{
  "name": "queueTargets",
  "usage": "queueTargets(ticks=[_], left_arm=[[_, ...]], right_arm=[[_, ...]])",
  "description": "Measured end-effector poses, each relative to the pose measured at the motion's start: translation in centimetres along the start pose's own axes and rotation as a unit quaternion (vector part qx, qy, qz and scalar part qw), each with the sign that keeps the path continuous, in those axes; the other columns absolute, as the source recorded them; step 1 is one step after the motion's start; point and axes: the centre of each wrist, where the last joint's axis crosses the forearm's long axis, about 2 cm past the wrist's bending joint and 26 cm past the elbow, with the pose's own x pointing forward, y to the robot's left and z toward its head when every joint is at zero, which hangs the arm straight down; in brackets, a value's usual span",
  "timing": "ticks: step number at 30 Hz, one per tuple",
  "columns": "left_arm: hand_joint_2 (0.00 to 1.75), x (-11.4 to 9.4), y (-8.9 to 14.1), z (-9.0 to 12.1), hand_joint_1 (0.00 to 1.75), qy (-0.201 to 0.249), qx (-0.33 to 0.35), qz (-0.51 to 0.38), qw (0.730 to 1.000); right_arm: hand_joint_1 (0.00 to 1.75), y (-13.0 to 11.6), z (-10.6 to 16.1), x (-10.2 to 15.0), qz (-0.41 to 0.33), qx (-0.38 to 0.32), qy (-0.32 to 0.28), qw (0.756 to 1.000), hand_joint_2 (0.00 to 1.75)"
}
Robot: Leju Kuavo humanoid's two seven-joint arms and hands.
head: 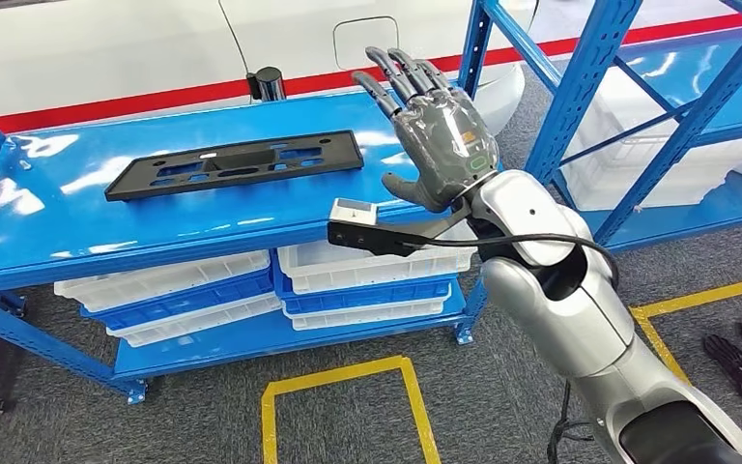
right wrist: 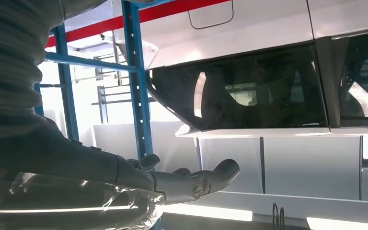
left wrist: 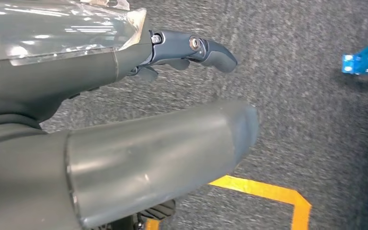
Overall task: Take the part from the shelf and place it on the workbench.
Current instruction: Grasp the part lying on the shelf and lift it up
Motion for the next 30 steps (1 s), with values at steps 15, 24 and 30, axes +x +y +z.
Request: queueTargets(ticks=[15,24,30], left_arm=[[0.0,0.6,0.1,-0.3,0.0,-0.005,0.001,-0.005,1.0],[0.0,1.2,0.0,-0.6,0.0,-0.01,0.005,-0.004,1.0],[0.0,1.1,0.1,-0.6,0.0,-0.007,0.008,-0.002,1.0]], right_arm=[[0.0,0.2,0.3,-1.2,0.003,0.003,0.015,1.0,1.75],[0.0,-0.4,0.0,-1.3,0.008,-0.004,0.017,1.0,1.75],[0.0,-0.1,0.0,-1.1,0.005,-0.002,0.016,1.0,1.75]])
